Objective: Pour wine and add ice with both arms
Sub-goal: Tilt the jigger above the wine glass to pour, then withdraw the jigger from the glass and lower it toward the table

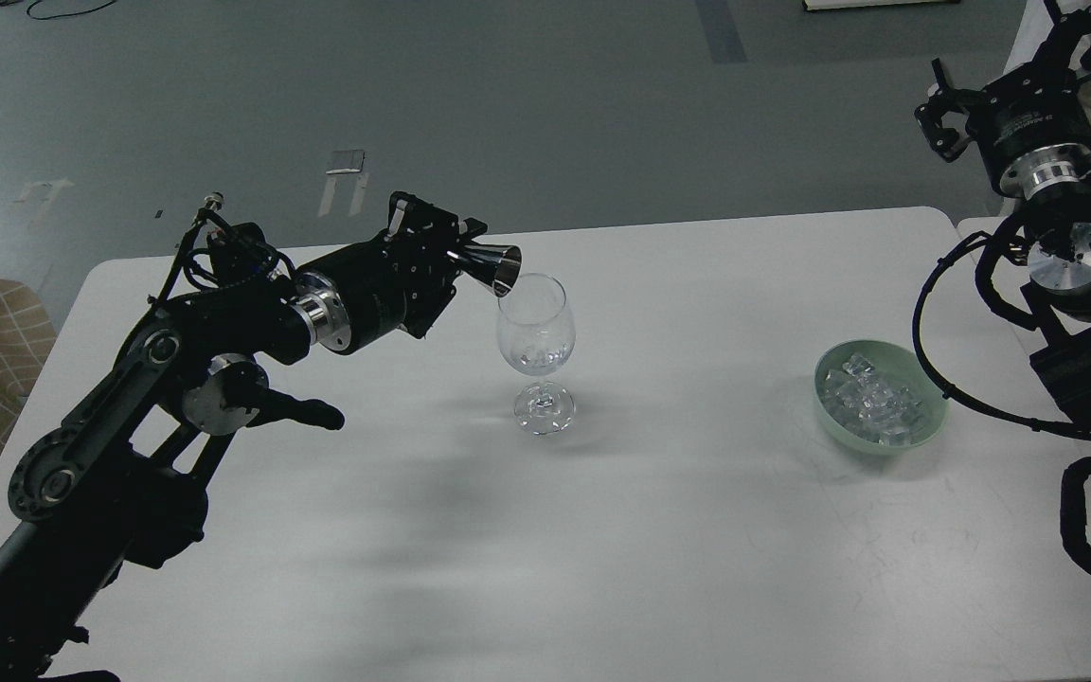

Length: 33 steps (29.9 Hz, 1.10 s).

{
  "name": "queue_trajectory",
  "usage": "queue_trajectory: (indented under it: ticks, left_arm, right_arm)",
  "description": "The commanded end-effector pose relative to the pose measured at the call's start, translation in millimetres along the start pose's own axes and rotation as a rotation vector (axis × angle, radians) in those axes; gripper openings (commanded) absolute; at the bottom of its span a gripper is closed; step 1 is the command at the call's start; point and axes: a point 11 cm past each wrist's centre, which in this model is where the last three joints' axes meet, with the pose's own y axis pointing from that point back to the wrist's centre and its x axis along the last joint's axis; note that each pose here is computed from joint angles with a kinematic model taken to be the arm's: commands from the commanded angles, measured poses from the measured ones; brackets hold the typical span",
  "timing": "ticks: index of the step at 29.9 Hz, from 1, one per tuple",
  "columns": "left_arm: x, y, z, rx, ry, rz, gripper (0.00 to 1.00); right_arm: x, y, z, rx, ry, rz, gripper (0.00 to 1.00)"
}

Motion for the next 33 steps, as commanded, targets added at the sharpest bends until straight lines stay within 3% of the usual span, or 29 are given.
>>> queue_trajectory:
  ticks: [1, 14, 24, 33]
  left_arm:
    - [1, 0, 3, -0.002, -0.022, 0.013, 0.13]
    - [-11, 2, 26, -0.059, -0.075, -0.011, 0.10]
    - [-13, -1, 21, -0.034, -0.168, 0.017, 0.08]
    - [-2, 8, 36, -0.096, -0.046, 0.008, 0.08]
  right_arm:
    - [0, 1, 0, -0.001, -0.002, -0.007, 1.00]
    - [9, 4, -4, 0.004, 0.005, 0.007, 1.00]
    - [12, 6, -5, 0.005, 0.007, 0.009, 1.00]
    - [14, 6, -10, 0.011, 0.014, 0.008, 1.00]
